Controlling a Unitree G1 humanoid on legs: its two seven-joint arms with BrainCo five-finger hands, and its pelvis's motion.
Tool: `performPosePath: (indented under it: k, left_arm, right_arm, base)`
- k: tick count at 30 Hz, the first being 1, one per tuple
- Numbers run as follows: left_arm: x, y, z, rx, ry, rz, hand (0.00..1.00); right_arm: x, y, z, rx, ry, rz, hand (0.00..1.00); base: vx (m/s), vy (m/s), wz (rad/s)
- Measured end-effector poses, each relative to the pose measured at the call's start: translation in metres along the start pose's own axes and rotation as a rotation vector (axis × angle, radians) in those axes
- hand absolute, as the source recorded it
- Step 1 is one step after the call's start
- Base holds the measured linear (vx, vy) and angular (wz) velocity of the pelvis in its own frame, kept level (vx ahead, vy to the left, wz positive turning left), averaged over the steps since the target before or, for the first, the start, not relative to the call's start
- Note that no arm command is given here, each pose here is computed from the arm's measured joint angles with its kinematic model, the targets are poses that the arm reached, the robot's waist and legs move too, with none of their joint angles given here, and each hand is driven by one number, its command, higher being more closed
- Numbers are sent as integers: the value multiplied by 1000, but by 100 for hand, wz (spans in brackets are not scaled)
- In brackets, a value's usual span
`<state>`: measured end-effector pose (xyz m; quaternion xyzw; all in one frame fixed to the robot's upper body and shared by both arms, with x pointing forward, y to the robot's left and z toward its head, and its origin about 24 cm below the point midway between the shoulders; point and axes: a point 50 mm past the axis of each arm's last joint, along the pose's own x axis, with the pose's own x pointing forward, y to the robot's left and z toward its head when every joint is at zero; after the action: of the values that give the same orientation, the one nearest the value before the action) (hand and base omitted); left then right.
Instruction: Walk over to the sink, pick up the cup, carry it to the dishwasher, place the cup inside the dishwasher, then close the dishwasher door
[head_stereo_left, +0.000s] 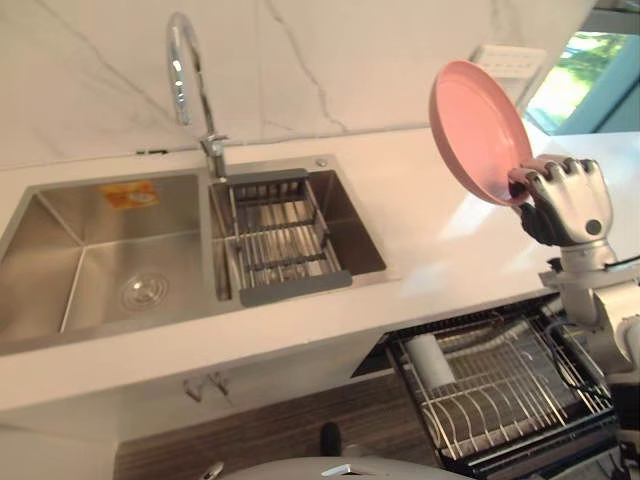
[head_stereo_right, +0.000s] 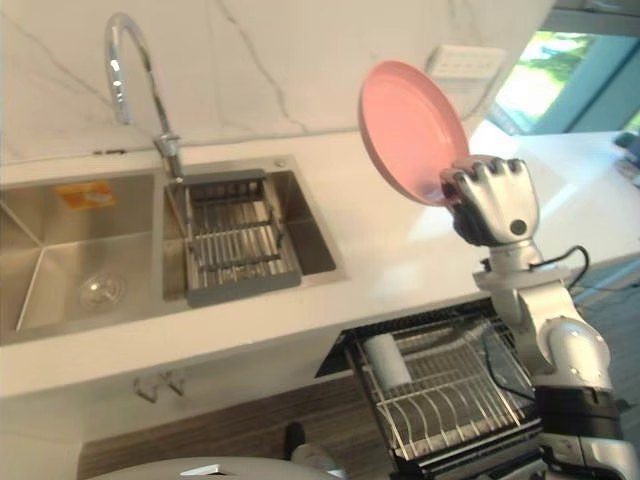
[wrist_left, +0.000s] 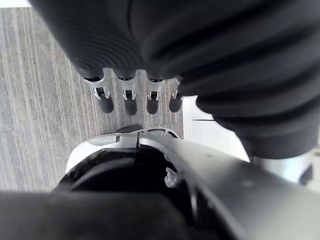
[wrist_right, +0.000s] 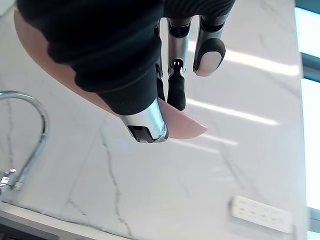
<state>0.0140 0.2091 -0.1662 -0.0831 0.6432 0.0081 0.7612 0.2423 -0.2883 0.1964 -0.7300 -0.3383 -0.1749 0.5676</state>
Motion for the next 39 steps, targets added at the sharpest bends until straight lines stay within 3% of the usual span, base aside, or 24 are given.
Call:
performPosePath:
  k: [10,20,39]
  left_arm:
    - [-1,4,-2,1,32,10,0]
    - [-1,8,10,-37,19,17,0]
    - [2,-4,34,-91,-68,-30,0]
  right_arm:
    - [-43,-7,-24,-82,102,78,100]
    - [-75,-8,-37,-105,264,61,100]
    - [-121,18,-43,-23,492,239,100]
  base:
    - [-36,37,-48]
    - [9,38,-28]
    - [16,-3,3]
